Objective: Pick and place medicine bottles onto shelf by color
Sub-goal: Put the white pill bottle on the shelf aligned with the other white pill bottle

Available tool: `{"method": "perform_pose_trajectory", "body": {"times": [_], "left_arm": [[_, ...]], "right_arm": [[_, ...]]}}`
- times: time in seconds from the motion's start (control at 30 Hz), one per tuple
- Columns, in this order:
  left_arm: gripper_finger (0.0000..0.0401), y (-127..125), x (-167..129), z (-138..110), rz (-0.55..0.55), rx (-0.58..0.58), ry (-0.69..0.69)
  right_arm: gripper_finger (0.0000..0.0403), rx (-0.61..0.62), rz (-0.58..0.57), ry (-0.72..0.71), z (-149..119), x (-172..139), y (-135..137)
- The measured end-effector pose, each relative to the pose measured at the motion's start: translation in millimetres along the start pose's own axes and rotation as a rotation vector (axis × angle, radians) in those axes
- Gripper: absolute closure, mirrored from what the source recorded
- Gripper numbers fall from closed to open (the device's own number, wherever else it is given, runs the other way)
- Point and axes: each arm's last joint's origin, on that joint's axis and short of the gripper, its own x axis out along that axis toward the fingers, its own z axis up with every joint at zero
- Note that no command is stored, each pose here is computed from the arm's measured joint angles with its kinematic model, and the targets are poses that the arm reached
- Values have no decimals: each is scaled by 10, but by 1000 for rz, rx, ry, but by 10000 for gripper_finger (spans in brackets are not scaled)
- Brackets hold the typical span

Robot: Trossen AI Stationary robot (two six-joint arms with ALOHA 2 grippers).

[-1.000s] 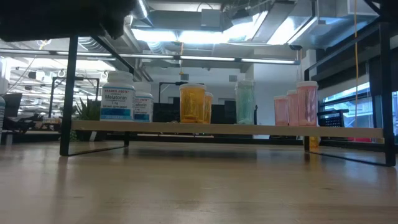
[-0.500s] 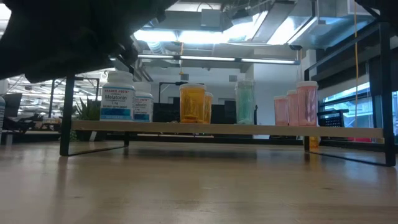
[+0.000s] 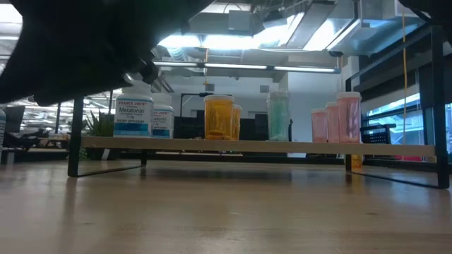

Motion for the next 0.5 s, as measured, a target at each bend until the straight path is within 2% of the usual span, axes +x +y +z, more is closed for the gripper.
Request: {"method": "perform_pose_trajectory", "body": {"times": [0.33, 0.5], "left_arm": [[75, -118, 152, 125, -52, 41, 0], [75, -137, 209, 176, -52, 16, -10]], "right_arm": [[223, -10, 5, 18, -16, 3, -11], [223, -10, 7, 18, -16, 2, -6]]}}
